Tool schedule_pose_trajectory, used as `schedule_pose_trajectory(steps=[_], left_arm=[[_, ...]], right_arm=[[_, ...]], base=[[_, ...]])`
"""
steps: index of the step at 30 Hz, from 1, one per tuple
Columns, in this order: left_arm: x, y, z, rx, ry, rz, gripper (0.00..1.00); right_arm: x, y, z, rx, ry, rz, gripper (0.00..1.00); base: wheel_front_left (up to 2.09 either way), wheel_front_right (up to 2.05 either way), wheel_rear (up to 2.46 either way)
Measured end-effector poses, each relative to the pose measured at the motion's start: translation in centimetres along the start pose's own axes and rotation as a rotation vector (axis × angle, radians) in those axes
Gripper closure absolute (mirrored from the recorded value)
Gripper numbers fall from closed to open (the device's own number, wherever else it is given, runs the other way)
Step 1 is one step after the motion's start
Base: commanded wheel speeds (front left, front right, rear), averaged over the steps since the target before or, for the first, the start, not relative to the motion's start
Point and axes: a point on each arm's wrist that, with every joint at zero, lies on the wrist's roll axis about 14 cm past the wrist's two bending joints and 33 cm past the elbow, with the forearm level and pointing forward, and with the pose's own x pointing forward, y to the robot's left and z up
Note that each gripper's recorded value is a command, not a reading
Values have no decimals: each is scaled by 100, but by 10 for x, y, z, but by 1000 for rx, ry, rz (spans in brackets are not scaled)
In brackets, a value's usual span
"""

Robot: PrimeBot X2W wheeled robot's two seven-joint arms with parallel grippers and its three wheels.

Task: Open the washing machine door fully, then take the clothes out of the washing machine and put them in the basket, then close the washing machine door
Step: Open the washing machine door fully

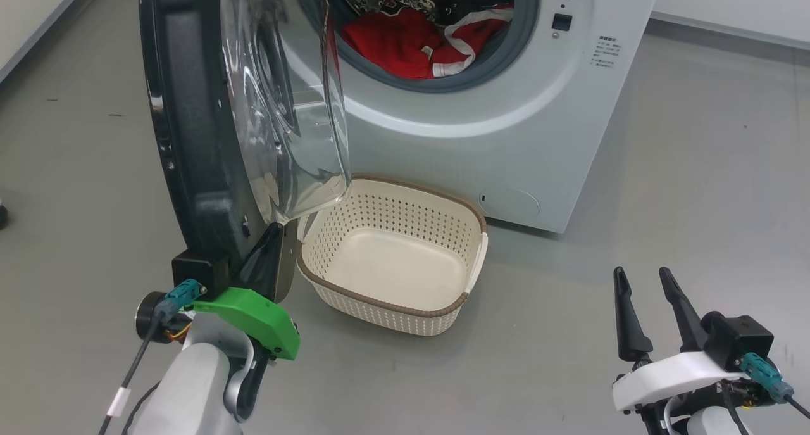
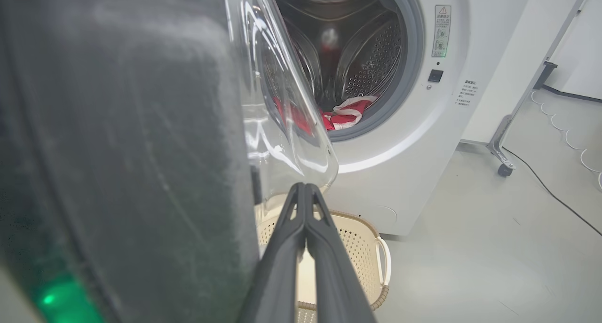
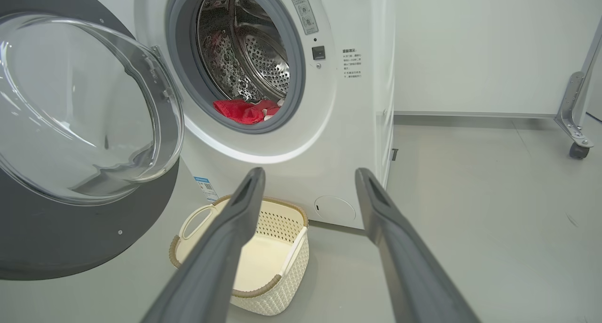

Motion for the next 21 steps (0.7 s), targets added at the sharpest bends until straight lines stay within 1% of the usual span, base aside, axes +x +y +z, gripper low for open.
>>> schedule_pose_trajectory(steps=[9, 15, 16, 21], left_arm=[[-6, 35, 4, -45, -28, 118, 100], [-13, 78, 10, -47, -46, 237, 100], [-13, 78, 10, -47, -46, 237, 100], [-18, 116, 20, -43, -70, 333, 100]], right_arm=[[9, 10, -14, 7, 40, 46, 0], [16, 18, -26, 8, 73, 79, 0], [16, 18, -26, 8, 73, 79, 0], [25, 20, -31, 0, 91, 102, 0]], base=[[0, 0, 0], [0, 0, 0], [0, 0, 0], [0, 0, 0]])
